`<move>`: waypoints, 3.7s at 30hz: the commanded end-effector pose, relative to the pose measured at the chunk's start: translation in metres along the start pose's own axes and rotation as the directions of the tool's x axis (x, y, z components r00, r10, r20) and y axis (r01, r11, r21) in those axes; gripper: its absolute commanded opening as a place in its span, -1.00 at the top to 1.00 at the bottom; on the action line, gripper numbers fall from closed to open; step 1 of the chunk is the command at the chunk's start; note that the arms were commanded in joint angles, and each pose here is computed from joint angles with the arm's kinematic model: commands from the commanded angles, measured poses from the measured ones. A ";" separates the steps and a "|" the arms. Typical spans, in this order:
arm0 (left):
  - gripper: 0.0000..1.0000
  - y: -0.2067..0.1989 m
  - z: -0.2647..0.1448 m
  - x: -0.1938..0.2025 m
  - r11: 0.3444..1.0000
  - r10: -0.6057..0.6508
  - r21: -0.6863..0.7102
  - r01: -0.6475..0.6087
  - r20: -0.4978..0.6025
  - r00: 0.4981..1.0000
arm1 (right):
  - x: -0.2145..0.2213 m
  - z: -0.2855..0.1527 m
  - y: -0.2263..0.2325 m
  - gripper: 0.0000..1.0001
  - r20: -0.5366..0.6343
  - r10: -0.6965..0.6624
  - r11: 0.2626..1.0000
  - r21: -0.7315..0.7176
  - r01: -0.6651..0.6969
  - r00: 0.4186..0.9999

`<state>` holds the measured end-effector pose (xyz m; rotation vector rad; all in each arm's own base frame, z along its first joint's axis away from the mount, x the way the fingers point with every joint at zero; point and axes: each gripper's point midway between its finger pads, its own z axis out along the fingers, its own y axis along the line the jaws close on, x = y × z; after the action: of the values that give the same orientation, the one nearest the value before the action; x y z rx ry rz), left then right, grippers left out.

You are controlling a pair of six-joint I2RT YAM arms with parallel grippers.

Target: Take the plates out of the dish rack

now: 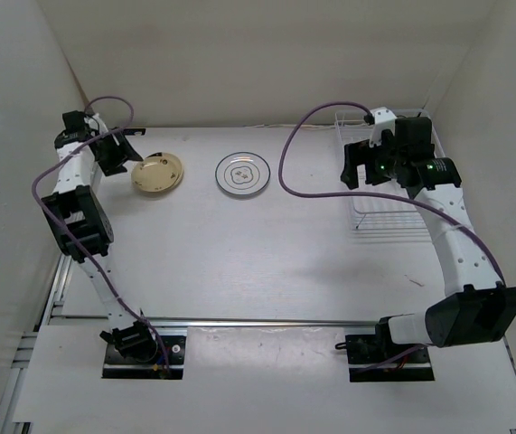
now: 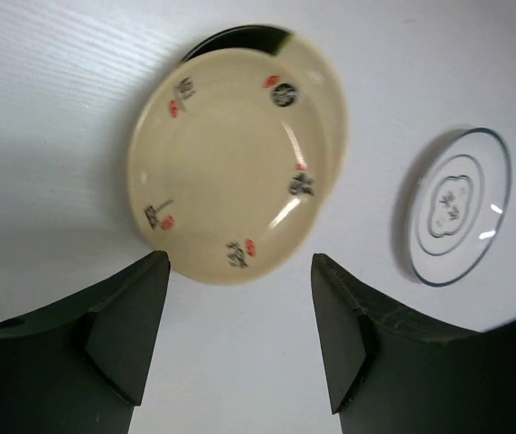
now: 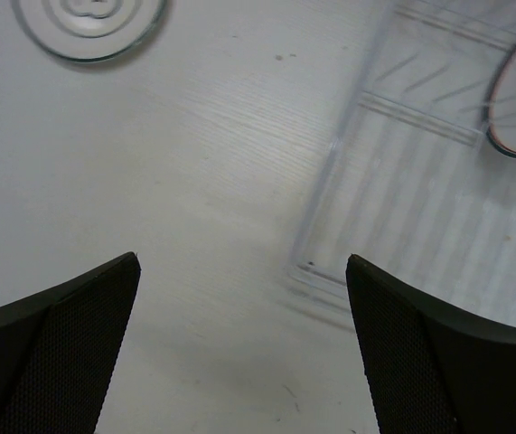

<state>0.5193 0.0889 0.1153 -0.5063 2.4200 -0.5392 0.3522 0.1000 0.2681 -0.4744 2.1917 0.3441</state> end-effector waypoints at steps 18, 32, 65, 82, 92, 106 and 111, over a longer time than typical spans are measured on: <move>-0.66 -0.142 -0.176 0.083 0.848 0.424 0.237 -0.474 0.234 0.875 | -0.080 0.016 -0.207 -0.47 0.197 0.198 0.876 0.405 -0.264 0.960; -0.69 -0.137 -0.172 0.114 0.838 0.425 0.286 -0.464 0.191 0.885 | -0.053 0.097 -0.271 -0.40 0.073 0.186 0.850 0.488 -0.198 0.980; -0.69 -0.131 -0.161 0.118 0.838 0.429 0.297 -0.459 0.162 0.889 | -0.069 0.070 -0.300 1.00 0.175 0.240 0.733 0.611 -0.297 0.955; -0.78 -0.154 -0.193 0.125 0.800 0.429 0.351 -0.486 0.232 0.873 | -0.105 -0.024 -0.250 1.00 0.323 0.204 0.672 0.640 -0.372 0.924; -0.85 -0.205 -0.200 0.138 0.623 0.379 0.692 -0.364 0.139 0.915 | -0.068 0.008 0.036 1.00 0.000 0.289 0.790 -0.565 -0.238 0.957; -0.98 -0.247 -0.167 0.180 0.517 0.470 0.810 -0.276 0.001 0.883 | -0.020 0.073 0.150 1.00 -0.285 0.154 0.568 -0.758 -0.321 0.946; -0.98 -0.244 -0.160 0.180 0.522 0.470 0.810 -0.267 -0.011 0.883 | -0.025 0.091 0.171 1.00 -0.290 0.113 0.536 -0.787 -0.304 0.950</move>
<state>0.3399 -0.1566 0.2473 0.4166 2.1539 -1.4173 0.3501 0.2753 0.2111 -0.6693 2.3129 1.5062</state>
